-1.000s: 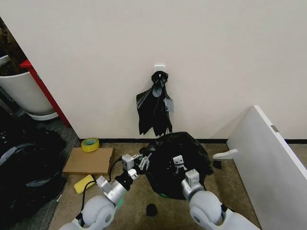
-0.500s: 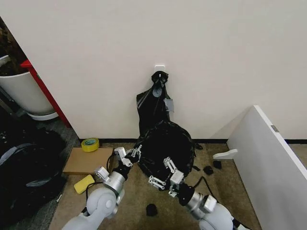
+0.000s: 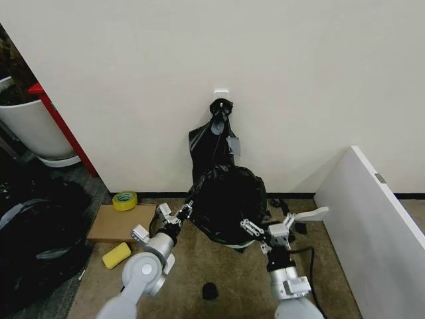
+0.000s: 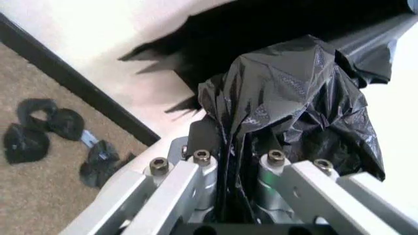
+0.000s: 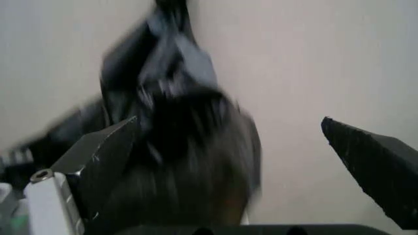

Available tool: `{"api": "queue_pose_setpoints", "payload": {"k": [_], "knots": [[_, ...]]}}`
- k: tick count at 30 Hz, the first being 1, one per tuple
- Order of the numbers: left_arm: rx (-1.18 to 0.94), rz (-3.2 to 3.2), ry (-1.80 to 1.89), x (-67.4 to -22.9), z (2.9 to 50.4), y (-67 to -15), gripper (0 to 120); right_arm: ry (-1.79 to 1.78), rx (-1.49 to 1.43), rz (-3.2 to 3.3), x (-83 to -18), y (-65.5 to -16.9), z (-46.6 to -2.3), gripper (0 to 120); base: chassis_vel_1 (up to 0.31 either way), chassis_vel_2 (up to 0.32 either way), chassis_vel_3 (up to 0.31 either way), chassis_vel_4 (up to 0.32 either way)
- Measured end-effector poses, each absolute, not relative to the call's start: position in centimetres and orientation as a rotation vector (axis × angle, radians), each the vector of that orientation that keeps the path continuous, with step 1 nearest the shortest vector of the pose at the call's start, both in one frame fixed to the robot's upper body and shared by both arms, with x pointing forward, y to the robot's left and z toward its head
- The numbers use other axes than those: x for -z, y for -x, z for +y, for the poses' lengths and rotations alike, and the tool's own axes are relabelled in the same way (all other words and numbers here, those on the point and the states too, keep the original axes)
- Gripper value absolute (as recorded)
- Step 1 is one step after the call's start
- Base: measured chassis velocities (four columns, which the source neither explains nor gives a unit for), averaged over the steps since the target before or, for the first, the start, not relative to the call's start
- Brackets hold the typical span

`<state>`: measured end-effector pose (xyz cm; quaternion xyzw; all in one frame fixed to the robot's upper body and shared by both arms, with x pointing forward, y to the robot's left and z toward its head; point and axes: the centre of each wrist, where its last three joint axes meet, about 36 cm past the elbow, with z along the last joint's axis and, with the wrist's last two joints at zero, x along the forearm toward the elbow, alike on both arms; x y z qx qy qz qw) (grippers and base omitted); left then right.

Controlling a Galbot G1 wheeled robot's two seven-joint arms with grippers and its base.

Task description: Place the garbage bag over the trash bin.

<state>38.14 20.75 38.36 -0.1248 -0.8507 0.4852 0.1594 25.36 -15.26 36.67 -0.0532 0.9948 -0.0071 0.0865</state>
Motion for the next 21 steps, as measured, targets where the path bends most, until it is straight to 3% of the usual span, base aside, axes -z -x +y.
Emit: {"api": "queue_pose_setpoints", "payload": {"k": [21], "knots": [[-1.336, -2.454, 0.274, -40.6, 22.2, -38.2, 5, 0.077, -0.129, 3.254, -34.4, -24.3, -15.3, 100, 0.000, 0.000, 0.000, 0.000]]}}
